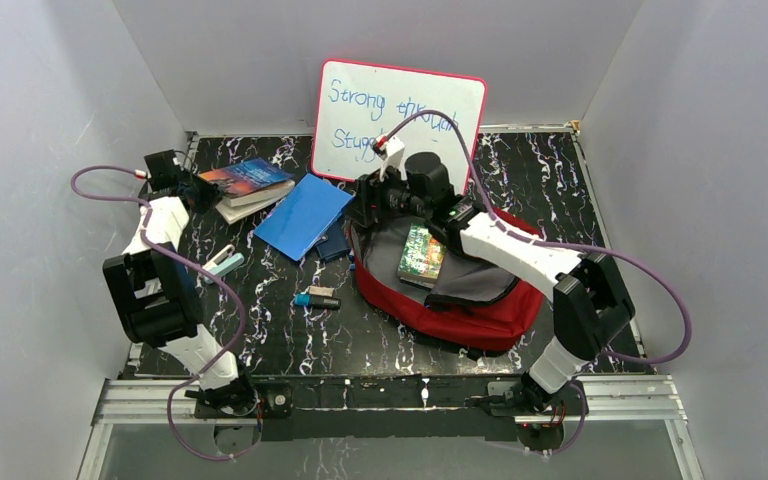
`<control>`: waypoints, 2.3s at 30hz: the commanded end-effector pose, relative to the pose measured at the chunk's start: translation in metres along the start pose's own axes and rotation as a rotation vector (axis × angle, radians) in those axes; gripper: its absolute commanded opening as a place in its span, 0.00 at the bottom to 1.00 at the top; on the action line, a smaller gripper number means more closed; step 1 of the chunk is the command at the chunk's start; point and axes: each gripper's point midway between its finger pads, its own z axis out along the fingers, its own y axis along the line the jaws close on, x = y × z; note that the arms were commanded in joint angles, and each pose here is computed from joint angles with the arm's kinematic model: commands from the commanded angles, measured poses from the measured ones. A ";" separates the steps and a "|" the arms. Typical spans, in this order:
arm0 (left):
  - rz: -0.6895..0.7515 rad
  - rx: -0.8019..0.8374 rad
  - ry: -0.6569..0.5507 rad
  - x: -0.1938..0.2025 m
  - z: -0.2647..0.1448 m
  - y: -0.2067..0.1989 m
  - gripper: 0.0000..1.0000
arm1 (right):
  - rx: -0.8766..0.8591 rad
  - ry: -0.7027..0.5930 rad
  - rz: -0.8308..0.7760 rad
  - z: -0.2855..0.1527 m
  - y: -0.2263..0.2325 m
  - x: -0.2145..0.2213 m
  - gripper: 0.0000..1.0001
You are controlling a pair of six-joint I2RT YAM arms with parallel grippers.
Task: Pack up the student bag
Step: Pick up the book at the corner of the board.
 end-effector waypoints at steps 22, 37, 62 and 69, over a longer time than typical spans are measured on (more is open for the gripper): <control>0.027 0.194 -0.014 -0.009 -0.060 -0.053 0.00 | -0.096 -0.554 -1.122 0.188 0.077 -0.011 0.78; 0.028 0.203 0.008 0.000 -0.064 -0.054 0.00 | -0.074 -0.534 -1.252 0.247 0.066 0.002 0.77; 0.050 0.287 0.007 0.007 -0.086 -0.072 0.14 | -0.009 -0.578 -1.243 0.266 0.052 0.002 0.05; 0.080 0.210 -0.104 -0.021 -0.099 -0.071 0.81 | -0.001 -0.613 -1.212 0.256 0.052 -0.012 0.01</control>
